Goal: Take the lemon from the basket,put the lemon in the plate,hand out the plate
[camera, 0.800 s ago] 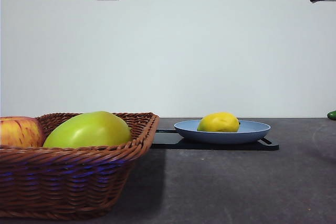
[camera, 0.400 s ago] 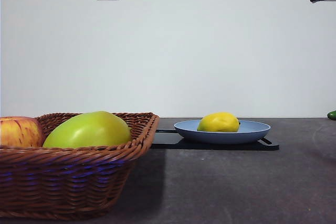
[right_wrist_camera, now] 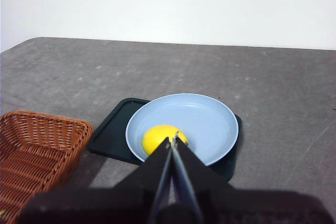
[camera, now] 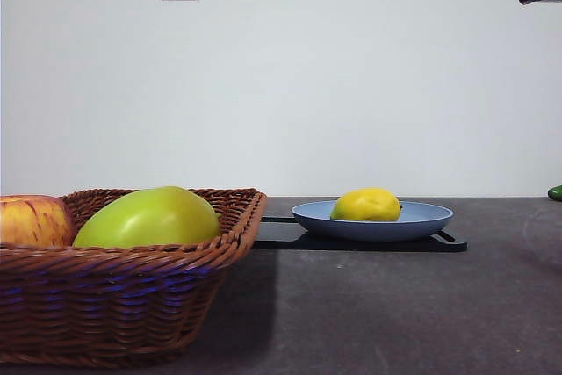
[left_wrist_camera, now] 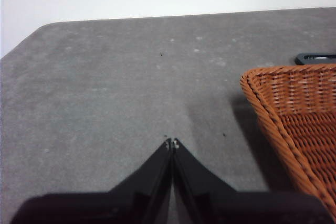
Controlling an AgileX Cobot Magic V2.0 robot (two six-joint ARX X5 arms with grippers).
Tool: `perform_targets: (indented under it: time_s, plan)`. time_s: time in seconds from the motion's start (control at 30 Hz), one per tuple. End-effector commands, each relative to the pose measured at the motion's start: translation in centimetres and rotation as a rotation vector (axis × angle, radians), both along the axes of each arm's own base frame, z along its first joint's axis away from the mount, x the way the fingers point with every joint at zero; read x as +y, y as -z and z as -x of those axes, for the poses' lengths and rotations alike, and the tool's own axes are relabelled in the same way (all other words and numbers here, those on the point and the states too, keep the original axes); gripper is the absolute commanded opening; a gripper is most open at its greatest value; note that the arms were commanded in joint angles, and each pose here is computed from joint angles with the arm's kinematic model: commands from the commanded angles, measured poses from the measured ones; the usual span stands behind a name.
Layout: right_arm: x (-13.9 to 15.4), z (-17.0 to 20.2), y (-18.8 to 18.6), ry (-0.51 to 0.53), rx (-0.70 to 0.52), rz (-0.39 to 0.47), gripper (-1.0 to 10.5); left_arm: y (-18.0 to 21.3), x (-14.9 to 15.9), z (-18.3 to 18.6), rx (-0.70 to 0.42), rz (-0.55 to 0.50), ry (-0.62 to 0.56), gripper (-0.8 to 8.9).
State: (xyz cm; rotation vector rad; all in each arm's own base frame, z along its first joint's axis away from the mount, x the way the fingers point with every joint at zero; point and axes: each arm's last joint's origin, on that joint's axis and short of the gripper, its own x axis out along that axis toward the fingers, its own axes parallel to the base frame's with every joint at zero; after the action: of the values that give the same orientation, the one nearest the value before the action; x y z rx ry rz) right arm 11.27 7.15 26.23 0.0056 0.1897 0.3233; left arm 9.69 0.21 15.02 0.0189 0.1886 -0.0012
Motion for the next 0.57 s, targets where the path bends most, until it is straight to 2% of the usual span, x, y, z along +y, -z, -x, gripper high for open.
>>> perform_targets:
  time_s: [0.03, 0.57]
  plan:
    - [0.09, 0.01, -0.37, -0.003, -0.010, -0.018, 0.0, 0.34, 0.04, -0.01, 0.004, 0.022, -0.010, 0.08]
    - [0.09, 0.01, -0.37, -0.003, -0.010, -0.018, 0.0, 0.14, 0.03, 0.08, -0.021, 0.024, -0.007, 0.08]
